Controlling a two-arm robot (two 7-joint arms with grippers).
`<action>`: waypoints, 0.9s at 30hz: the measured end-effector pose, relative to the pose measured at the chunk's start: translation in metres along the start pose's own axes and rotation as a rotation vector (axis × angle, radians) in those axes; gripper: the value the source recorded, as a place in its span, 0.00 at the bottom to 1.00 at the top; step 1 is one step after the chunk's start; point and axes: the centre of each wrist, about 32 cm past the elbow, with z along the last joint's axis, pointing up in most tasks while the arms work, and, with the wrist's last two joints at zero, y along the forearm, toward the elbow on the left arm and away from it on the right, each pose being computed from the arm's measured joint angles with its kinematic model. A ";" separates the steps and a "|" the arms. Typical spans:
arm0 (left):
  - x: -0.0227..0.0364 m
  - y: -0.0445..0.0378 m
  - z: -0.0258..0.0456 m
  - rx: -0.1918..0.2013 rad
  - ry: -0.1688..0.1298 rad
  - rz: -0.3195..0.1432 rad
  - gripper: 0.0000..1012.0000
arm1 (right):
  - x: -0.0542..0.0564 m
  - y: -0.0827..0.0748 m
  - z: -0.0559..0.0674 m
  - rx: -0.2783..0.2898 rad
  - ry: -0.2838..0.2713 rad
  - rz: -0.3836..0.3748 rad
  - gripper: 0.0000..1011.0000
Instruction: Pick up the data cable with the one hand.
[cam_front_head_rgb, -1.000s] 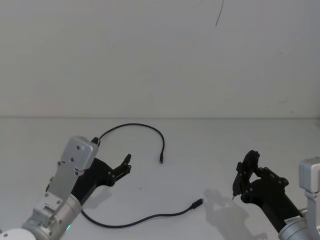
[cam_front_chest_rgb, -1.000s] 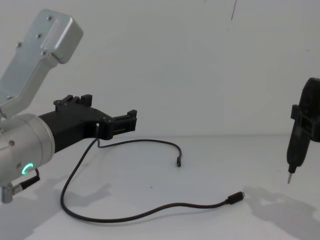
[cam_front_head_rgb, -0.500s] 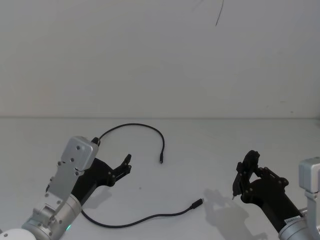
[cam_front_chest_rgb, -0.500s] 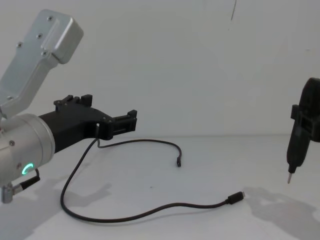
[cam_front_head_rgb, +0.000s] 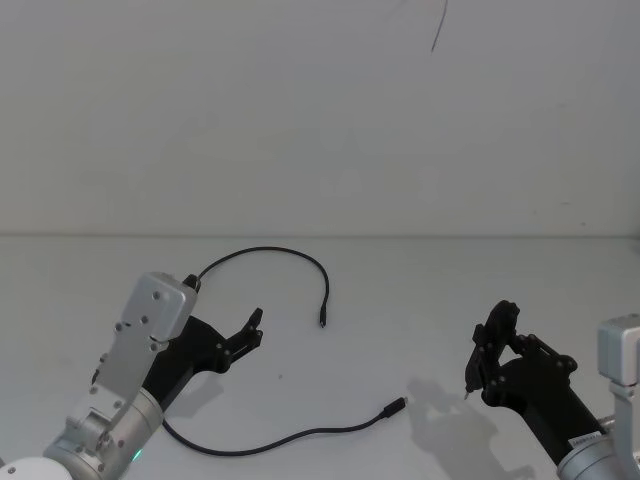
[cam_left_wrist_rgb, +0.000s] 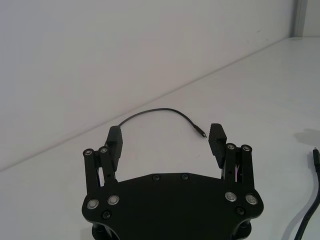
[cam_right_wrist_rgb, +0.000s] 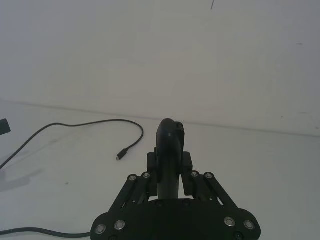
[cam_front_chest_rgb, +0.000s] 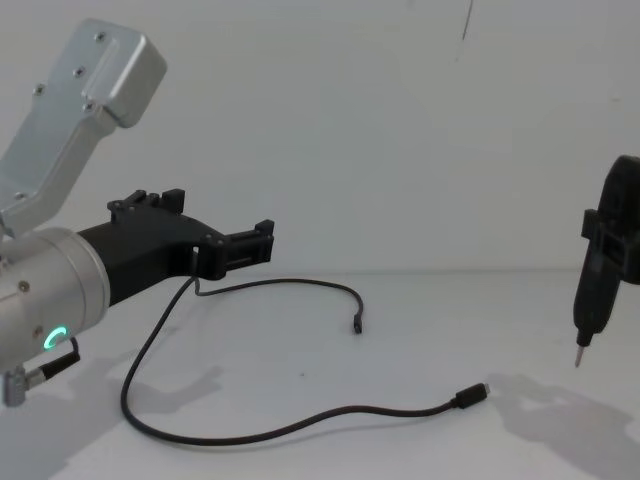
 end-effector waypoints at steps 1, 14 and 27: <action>0.0000 0.0000 0.0000 0.000 0.000 0.000 0.99 | 0.000 0.000 0.000 0.000 0.000 0.000 0.26; 0.0000 0.0000 0.0000 0.000 0.000 0.000 0.99 | 0.000 0.000 0.000 0.000 0.000 0.000 0.26; -0.0003 0.0009 0.0013 0.001 -0.003 -0.024 0.99 | 0.000 0.000 0.000 0.000 0.000 0.000 0.26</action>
